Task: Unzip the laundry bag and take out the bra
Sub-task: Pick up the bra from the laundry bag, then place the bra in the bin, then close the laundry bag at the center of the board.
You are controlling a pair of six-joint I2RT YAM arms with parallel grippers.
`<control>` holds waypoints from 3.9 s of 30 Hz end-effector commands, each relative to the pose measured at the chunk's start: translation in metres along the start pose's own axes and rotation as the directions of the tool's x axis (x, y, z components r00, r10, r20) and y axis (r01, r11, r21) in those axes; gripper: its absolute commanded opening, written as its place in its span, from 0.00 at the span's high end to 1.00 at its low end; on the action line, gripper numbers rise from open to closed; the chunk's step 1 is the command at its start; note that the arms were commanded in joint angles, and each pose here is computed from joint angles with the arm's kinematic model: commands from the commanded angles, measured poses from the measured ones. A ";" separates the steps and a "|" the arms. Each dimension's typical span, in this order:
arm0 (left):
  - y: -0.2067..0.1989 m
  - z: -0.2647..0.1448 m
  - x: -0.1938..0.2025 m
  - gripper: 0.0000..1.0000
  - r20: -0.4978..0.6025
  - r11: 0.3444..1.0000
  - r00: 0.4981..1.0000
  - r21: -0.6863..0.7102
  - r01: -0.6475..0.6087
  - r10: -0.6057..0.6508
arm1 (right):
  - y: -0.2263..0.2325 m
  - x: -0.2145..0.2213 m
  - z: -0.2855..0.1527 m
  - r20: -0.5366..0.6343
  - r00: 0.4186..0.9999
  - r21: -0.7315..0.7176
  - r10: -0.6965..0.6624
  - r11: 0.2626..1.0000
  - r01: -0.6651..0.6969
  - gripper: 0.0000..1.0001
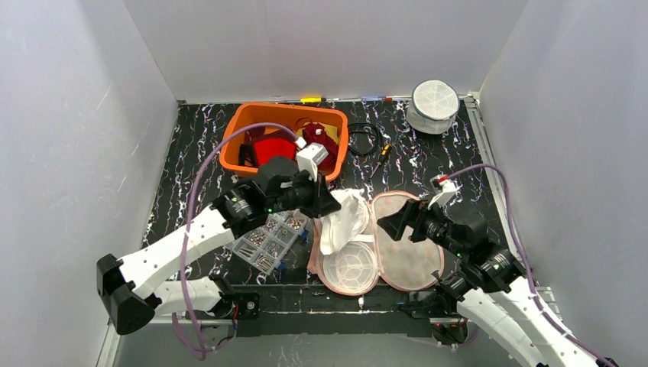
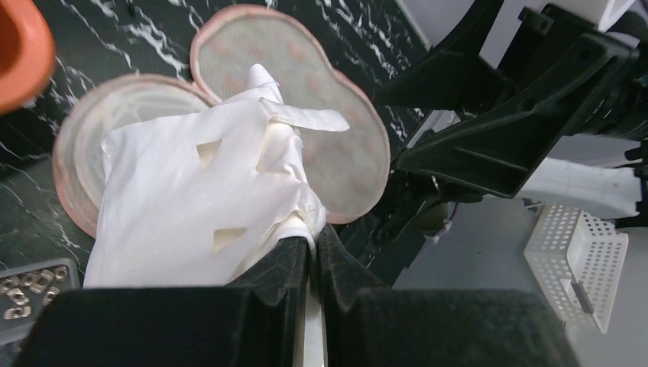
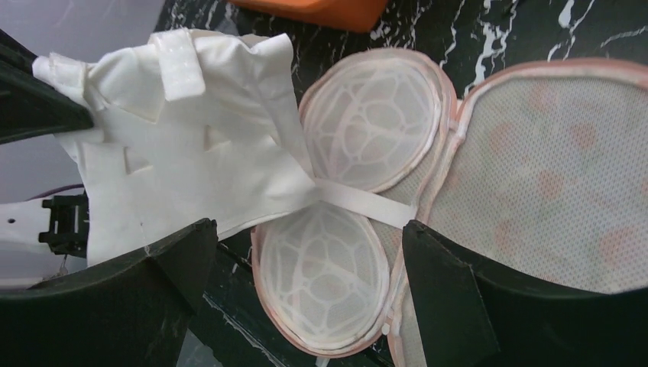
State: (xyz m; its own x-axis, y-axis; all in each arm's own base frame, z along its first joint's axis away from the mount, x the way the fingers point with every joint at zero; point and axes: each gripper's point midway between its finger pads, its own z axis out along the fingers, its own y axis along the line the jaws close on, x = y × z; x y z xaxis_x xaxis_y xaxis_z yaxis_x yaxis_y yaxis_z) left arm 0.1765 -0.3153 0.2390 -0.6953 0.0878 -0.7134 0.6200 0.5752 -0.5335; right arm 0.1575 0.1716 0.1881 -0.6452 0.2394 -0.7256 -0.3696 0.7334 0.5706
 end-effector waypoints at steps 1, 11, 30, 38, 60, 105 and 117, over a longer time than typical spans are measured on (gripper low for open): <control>0.000 -0.033 -0.028 1.00 0.057 0.993 0.996 -0.096 -0.069 0.075 | 0.019 -0.038 -0.021 0.115 0.992 -0.023 -0.056 0.998 0.059 0.01; 0.049 -0.098 -0.146 1.00 0.346 0.862 0.915 -0.507 -0.003 0.207 | 0.014 -0.031 -0.018 0.118 0.992 -0.027 -0.041 0.999 0.045 0.01; 0.203 -0.042 -0.274 1.00 0.504 0.845 0.859 -0.494 0.206 0.085 | -0.003 0.019 0.008 0.023 1.000 -0.081 0.016 0.997 -0.014 0.02; 0.268 0.019 -0.215 1.00 0.421 0.827 0.904 -0.479 0.293 -0.076 | -0.010 0.025 0.010 0.023 1.000 -0.068 -0.002 0.998 0.004 0.02; 0.264 -0.034 -0.157 0.27 0.382 0.695 0.916 -0.627 0.352 -0.119 | -0.010 0.029 0.018 -0.009 1.000 -0.068 0.002 0.998 -0.003 0.02; 0.098 -0.014 -0.012 0.37 0.173 0.879 0.985 -0.466 0.103 -0.023 | -0.132 0.007 -0.003 0.289 0.950 0.559 0.118 0.785 -0.267 0.09; 0.057 -0.006 0.105 0.33 0.036 0.954 0.997 -0.291 0.072 -0.064 | -0.170 0.009 -0.016 0.362 0.928 0.725 0.091 0.599 -0.341 0.12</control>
State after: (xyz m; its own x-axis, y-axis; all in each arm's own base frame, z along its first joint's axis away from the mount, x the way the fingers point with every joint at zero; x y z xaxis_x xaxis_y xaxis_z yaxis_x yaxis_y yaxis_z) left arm 0.1512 -0.2650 0.1442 -0.7114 0.0696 -0.6994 0.4484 0.8112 -0.3753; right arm 0.1907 0.0570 0.0656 -0.5359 0.4576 -0.7095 0.3902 0.8795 0.2725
